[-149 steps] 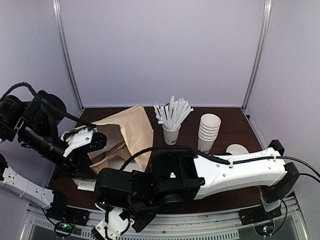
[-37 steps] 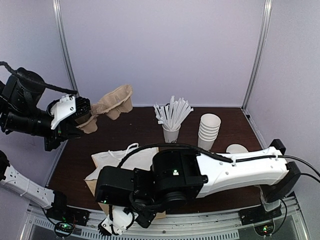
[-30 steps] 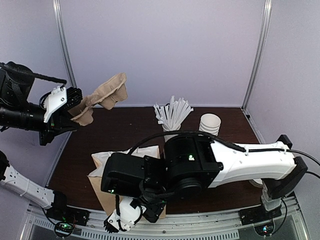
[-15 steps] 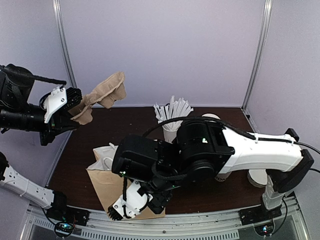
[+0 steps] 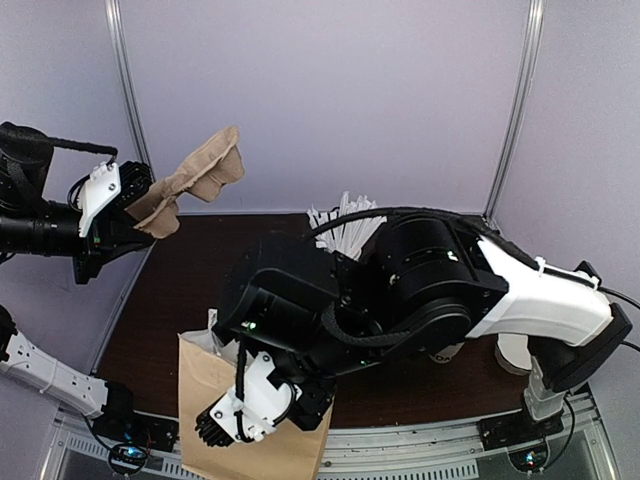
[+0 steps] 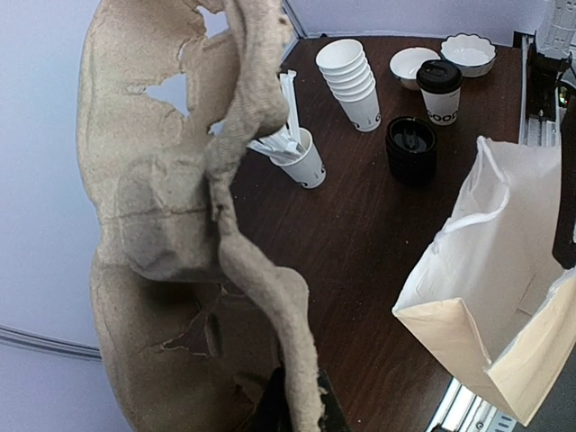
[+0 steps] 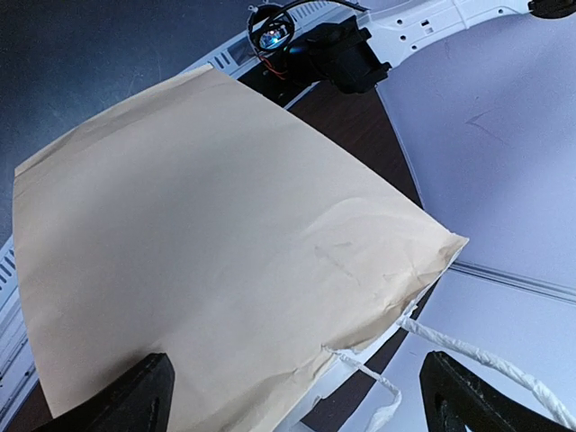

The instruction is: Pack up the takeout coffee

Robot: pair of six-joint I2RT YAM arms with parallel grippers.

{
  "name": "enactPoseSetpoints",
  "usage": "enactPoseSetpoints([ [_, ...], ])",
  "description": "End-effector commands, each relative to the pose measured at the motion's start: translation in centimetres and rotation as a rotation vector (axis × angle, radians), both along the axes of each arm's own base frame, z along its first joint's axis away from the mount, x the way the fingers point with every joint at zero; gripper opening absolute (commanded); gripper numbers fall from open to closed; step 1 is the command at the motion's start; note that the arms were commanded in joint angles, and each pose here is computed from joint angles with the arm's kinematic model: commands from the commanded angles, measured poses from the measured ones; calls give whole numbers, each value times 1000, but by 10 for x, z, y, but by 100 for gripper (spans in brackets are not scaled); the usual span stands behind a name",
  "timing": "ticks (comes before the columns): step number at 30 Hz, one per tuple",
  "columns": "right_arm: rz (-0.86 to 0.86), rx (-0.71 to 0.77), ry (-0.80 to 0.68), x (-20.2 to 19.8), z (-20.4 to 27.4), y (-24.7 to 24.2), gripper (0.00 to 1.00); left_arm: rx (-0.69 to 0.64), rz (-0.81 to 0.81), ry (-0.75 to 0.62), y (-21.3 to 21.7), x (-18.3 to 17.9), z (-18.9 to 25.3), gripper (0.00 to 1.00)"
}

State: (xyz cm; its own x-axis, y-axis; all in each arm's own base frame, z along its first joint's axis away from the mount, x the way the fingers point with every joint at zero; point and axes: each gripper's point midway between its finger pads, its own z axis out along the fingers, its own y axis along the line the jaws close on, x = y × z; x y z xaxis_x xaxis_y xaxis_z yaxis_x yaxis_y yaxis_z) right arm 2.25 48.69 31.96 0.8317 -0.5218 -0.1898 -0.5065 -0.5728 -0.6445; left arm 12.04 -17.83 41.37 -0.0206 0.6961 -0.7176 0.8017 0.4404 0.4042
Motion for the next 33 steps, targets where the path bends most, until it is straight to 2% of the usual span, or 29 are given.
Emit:
enactPoseSetpoints([
  [1,37,-99,-12,-10,-27,-9,100,-59,1,-25,-6,2,16,0],
  [5,-8,-88,-23,1,-35,-2,99,-52,-3,-14,-8,2,11,0],
  [12,-54,36,3,29,2,9,100,-55,-11,-25,-9,2,13,0],
  [20,-133,142,-43,112,33,12,99,-63,2,-19,-1,1,10,0],
  [24,-93,115,-47,113,25,14,99,-71,8,-23,2,1,7,0],
  [33,-72,-21,-13,95,-27,17,100,-66,19,-28,8,2,0,0],
])
